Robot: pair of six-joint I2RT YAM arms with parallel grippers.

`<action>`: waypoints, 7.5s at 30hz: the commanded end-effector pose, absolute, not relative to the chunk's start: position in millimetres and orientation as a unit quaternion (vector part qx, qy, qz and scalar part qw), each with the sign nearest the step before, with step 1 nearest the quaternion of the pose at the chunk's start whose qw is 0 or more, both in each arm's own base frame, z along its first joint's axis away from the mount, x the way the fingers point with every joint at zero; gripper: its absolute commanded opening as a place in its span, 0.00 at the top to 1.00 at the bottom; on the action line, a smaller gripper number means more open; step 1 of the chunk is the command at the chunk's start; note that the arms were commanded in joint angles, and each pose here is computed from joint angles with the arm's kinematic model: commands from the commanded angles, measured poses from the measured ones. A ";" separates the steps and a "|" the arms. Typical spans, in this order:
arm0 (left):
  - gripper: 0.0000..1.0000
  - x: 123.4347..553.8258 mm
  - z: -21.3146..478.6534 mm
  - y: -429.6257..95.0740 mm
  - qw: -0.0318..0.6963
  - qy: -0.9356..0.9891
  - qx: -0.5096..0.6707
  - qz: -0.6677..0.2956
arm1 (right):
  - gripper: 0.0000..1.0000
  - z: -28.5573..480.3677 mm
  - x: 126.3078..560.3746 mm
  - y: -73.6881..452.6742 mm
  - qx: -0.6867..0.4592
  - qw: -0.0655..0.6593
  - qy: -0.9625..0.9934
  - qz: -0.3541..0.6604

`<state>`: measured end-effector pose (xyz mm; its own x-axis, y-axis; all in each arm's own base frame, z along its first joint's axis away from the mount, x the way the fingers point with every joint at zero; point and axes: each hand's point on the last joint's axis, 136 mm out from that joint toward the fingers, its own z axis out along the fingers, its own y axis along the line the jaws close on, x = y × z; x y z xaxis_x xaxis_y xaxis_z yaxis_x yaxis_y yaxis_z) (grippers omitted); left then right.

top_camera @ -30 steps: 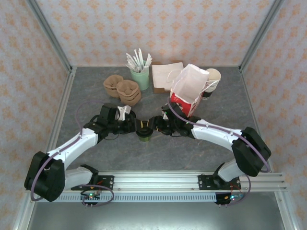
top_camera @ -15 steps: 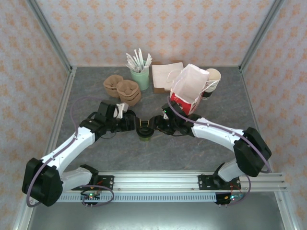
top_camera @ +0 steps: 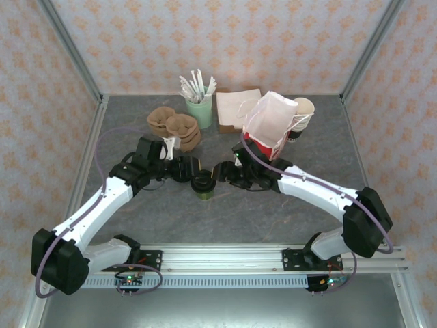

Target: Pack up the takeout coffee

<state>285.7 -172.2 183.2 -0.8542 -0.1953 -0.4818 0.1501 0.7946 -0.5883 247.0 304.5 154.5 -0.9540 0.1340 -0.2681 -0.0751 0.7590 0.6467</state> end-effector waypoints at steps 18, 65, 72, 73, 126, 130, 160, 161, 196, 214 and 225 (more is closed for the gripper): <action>0.17 404.3 204.8 -67.5 0.352 0.867 -0.298 -0.189 | 0.38 303.1 256.7 292.8 -0.042 0.257 0.882 0.394; 0.70 507.8 145.9 3.1 0.355 0.776 -0.476 -0.213 | 0.40 334.4 255.8 277.1 -0.047 0.277 0.870 0.405; 0.79 512.1 149.4 1.2 0.357 0.769 -0.479 -0.226 | 0.40 332.7 254.6 276.2 -0.043 0.275 0.871 0.405; 0.79 511.9 150.4 1.7 0.359 0.767 -0.481 -0.227 | 0.40 332.9 254.8 275.8 -0.043 0.276 0.870 0.405; 0.94 306.4 488.6 -162.2 0.496 0.697 -0.008 -0.517 | 0.50 435.8 220.0 263.7 -0.216 0.400 0.714 0.533; 0.93 299.0 489.0 -173.0 0.485 0.688 0.005 -0.541 | 0.51 438.4 212.0 265.2 -0.239 0.402 0.700 0.541; 0.92 294.9 494.5 -207.4 0.473 0.678 0.030 -0.561 | 1.00 429.0 198.5 275.9 -0.274 0.354 0.691 0.567; 0.89 294.9 492.7 -207.0 0.475 0.683 0.032 -0.554 | 1.00 428.9 199.3 274.5 -0.272 0.357 0.695 0.561; 0.28 244.3 412.4 -264.1 0.494 0.641 0.571 -0.140 | 1.00 384.7 193.3 256.7 -0.253 0.229 0.822 0.457; 0.43 274.1 381.0 -273.3 0.461 0.670 0.572 -0.106 | 1.00 382.8 187.7 257.7 -0.260 0.219 0.817 0.465; 0.56 276.3 378.5 -275.6 0.458 0.671 0.573 -0.106 | 1.00 381.9 187.3 256.4 -0.259 0.220 0.819 0.463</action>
